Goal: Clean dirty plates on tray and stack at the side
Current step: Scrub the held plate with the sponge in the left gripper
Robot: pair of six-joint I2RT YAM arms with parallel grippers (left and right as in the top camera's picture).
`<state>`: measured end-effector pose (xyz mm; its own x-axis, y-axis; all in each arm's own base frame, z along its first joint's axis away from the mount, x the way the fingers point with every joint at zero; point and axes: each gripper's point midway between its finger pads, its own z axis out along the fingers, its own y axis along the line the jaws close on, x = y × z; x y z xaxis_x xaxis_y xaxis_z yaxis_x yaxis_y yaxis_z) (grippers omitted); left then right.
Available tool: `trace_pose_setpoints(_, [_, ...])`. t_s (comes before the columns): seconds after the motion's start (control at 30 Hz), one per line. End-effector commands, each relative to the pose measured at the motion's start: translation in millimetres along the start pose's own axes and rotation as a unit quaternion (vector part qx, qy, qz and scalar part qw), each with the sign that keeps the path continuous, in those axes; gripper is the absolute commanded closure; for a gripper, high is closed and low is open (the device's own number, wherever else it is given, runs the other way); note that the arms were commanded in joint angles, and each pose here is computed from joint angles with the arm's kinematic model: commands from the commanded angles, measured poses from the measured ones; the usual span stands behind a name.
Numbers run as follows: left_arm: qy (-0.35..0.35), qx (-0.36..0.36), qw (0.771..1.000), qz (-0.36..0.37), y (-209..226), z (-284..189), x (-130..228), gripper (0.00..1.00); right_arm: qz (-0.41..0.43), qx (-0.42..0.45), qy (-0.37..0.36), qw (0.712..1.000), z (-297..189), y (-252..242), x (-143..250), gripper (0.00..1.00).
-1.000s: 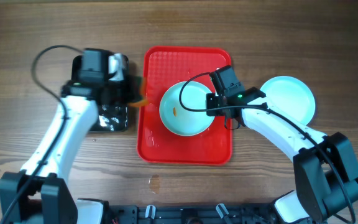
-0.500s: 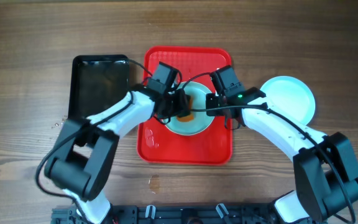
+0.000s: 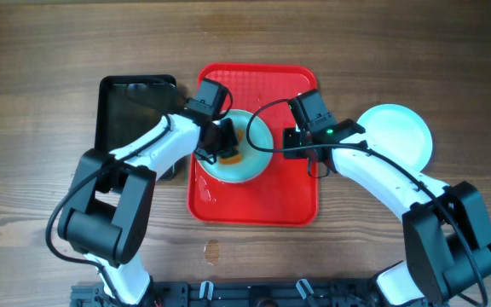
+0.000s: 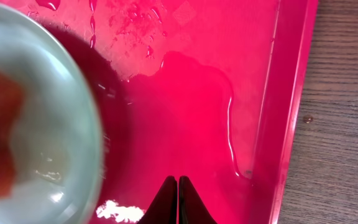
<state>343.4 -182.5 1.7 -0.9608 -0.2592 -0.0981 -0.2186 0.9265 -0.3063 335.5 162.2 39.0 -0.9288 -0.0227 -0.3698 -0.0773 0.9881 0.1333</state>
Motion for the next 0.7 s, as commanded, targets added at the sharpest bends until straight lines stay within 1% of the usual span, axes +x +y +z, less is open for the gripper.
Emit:
trace_pose_setpoints(0.0, [-0.012,-0.097,0.994,0.042,43,17,3,0.96,-0.001,-0.035,-0.004,0.999,-5,14,-4,0.96])
trace_pose_setpoints(0.07, [-0.012,-0.094,0.994,0.054,36,18,6,0.96,-0.047,-0.086,0.004,0.995,-1,31,1,0.96])
trace_pose_setpoints(0.1, [-0.011,-0.092,0.994,0.06,33,19,9,0.96,-0.051,-0.101,0.012,0.994,2,35,5,0.95])
trace_pose_setpoints(0.13, [-0.011,-0.091,0.994,0.065,29,20,11,0.96,-0.052,-0.108,0.018,0.993,5,37,8,0.93])
trace_pose_setpoints(0.17, [-0.01,-0.09,0.993,0.076,24,21,16,0.96,-0.061,-0.123,0.026,0.99,12,42,12,0.88])
trace_pose_setpoints(0.23, [-0.009,-0.09,0.992,0.082,20,22,19,0.96,-0.064,-0.133,0.03,0.989,19,46,13,0.85])
trace_pose_setpoints(0.4, [-0.008,-0.09,0.992,0.085,19,22,21,0.96,-0.06,-0.137,0.035,0.988,35,48,15,0.83])
trace_pose_setpoints(0.67, [-0.009,-0.088,0.993,0.08,18,23,21,0.96,-0.059,-0.125,0.023,0.99,44,45,10,0.83])
